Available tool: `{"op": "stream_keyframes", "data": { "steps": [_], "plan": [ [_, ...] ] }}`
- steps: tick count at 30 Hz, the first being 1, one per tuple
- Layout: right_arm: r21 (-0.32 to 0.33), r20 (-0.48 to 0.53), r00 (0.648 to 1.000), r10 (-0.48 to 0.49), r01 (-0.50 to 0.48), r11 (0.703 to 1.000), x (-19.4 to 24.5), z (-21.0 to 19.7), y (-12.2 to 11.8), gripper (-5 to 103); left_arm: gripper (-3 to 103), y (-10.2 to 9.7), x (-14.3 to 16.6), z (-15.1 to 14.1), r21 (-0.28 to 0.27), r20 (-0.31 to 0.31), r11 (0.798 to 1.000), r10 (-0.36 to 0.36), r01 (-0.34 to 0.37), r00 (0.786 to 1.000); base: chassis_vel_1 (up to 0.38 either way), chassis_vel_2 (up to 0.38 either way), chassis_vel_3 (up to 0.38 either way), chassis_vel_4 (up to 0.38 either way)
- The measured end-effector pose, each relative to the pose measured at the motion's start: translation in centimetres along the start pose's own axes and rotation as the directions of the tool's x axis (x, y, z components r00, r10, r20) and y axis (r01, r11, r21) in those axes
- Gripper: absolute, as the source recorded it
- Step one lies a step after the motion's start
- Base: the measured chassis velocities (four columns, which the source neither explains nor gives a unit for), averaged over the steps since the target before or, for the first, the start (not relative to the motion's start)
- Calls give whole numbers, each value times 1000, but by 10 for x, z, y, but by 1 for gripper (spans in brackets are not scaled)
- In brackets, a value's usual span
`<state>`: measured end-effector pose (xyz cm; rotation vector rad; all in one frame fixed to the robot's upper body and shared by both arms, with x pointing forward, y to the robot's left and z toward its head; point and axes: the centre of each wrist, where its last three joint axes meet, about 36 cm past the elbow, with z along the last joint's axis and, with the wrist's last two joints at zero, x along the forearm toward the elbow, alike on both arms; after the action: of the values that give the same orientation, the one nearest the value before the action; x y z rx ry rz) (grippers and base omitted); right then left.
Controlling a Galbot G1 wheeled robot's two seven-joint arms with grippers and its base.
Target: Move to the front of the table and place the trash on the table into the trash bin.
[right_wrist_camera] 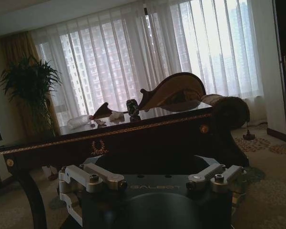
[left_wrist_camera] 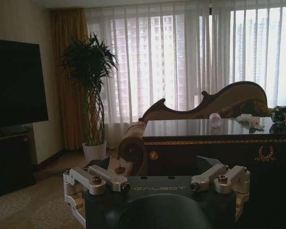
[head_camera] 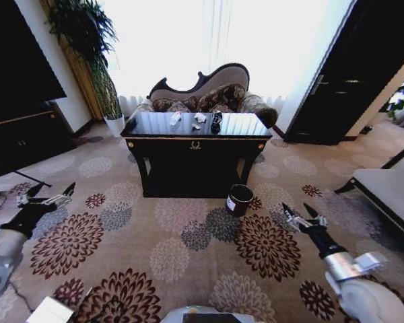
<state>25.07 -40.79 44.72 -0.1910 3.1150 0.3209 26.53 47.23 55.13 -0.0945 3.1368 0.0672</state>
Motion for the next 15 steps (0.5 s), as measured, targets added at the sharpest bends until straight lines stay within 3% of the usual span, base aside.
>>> {"op": "stream_keyframes", "data": {
  "steps": [7,15],
  "plan": [
    [3,27,1000,-9,9,1000,-6,-7,8,100,100,3,5,0,19,-2,1000,-15,15,1000,0,0,0,0],
    [5,49,998,-31,31,1000,-4,-8,18,100,100,-7,10,0,23,-8,1000,6,-6,1000,0,0,0,0]
  ]
}}
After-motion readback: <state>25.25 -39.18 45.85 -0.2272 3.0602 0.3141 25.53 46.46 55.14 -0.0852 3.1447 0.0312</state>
